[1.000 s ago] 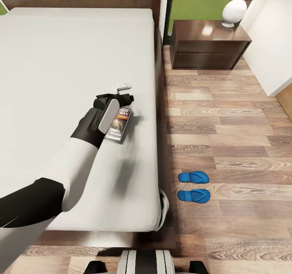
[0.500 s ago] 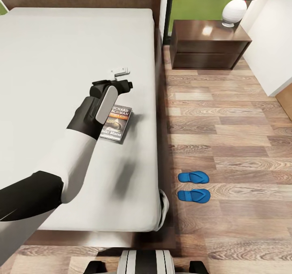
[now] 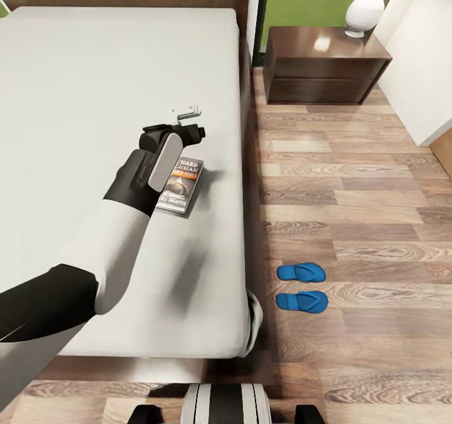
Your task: In the bedroom, move the book from the bed onto either nightstand, and place the two sandals side by side next to the bed.
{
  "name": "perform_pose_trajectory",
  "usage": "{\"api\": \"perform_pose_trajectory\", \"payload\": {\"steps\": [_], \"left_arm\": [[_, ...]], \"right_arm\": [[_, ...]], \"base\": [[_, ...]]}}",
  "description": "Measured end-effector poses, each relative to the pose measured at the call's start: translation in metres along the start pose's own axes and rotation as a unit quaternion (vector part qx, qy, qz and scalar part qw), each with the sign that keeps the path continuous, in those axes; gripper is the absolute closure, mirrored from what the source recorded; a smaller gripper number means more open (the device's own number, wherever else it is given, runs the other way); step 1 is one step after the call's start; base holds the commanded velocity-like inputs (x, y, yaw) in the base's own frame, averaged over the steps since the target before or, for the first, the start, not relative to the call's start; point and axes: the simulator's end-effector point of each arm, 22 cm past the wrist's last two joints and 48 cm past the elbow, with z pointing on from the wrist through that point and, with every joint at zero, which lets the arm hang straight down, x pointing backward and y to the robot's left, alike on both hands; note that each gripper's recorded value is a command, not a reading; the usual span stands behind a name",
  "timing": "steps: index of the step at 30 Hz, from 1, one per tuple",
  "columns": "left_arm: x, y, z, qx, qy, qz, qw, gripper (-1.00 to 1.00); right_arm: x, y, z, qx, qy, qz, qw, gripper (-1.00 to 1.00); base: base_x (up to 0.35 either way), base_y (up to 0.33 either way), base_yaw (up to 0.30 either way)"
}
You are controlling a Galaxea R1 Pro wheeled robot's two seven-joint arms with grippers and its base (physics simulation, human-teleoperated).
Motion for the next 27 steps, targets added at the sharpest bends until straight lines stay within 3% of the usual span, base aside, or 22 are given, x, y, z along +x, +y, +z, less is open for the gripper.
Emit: {"api": "perform_pose_trajectory", "payload": {"steps": [27], "left_arm": [[0.051, 0.010, 0.022, 0.000, -0.005, 0.001, 1.0000, -1.00]], "right_arm": [[0.011, -0.034, 0.050, 0.000, -0.001, 0.000, 1.0000, -1.00]], "base": [[0.000, 0.000, 0.000]]}}
